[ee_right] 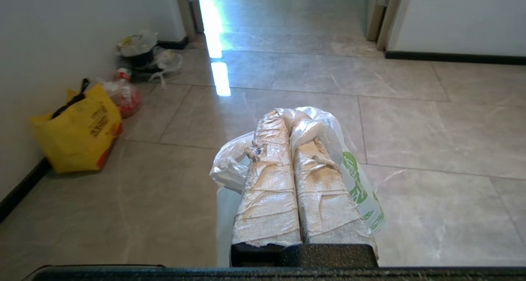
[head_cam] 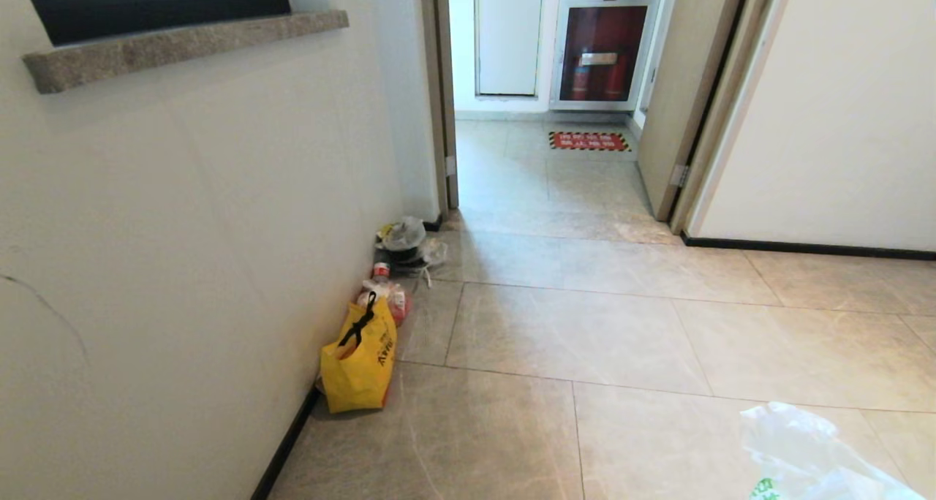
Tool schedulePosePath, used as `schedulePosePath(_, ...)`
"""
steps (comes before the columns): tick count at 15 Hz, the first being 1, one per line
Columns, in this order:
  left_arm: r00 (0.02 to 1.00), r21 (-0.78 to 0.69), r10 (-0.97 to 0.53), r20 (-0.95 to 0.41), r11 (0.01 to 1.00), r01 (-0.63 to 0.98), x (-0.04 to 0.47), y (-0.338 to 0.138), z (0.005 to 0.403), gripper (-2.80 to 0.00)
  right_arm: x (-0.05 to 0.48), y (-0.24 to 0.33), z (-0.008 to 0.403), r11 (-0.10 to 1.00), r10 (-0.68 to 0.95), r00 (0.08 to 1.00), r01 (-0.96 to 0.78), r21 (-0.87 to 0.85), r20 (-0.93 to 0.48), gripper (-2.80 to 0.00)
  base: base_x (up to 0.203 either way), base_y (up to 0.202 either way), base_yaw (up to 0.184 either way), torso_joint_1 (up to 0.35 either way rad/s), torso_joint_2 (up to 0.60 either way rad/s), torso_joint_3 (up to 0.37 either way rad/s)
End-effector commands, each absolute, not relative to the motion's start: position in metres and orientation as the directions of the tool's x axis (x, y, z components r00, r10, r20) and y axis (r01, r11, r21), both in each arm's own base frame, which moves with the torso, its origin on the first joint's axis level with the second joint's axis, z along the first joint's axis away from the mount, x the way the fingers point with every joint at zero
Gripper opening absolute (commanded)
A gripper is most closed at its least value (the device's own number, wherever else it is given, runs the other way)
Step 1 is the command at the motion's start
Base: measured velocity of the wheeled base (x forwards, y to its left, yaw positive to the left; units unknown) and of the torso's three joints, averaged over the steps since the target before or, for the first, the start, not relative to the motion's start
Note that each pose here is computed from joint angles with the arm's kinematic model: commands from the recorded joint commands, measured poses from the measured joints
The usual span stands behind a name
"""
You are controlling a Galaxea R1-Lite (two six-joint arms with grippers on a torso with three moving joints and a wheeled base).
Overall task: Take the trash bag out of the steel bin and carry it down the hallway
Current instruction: Put the trash bag at the door
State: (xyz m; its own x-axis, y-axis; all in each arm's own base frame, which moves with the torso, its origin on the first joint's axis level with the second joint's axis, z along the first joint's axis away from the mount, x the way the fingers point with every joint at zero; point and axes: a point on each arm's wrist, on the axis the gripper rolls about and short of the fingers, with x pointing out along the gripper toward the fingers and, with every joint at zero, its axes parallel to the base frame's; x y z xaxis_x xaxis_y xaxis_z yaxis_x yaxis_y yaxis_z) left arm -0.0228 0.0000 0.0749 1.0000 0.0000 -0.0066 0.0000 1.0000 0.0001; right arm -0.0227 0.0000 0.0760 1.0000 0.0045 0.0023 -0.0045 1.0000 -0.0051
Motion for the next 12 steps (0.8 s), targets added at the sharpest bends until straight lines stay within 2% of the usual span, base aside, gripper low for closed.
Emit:
schedulePosePath(1, 1.000, 0.002, 0.000, -0.006, 1.000, 0.000, -0.0228, 0.0000, 0.0749, -2.80, -0.0227, 0.0000, 0.0760, 1.000, 0.005, 1.000, -0.005, -0.006, 0.003, -2.80, 0.192, 0.000, 0.002, 0.002, 0.00, 0.002)
schedulePosePath(3, 1.000, 0.002, 0.000, -0.006, 1.000, 0.000, -0.0228, 0.0000, 0.0749, -2.80, -0.0227, 0.0000, 0.0760, 1.000, 0.005, 1.000, -0.005, -0.006, 0.003, -2.80, 0.120, 0.000, -0.001, 0.003, 0.00, -0.001)
schedulePosePath(12, 1.000, 0.002, 0.000, -0.006, 1.000, 0.000, -0.0228, 0.0000, 0.0749, -2.80, -0.0227, 0.0000, 0.0760, 1.000, 0.005, 1.000, -0.005, -0.006, 0.003, -2.80, 0.000, 0.000, 0.000, 0.000, 0.00, 0.000)
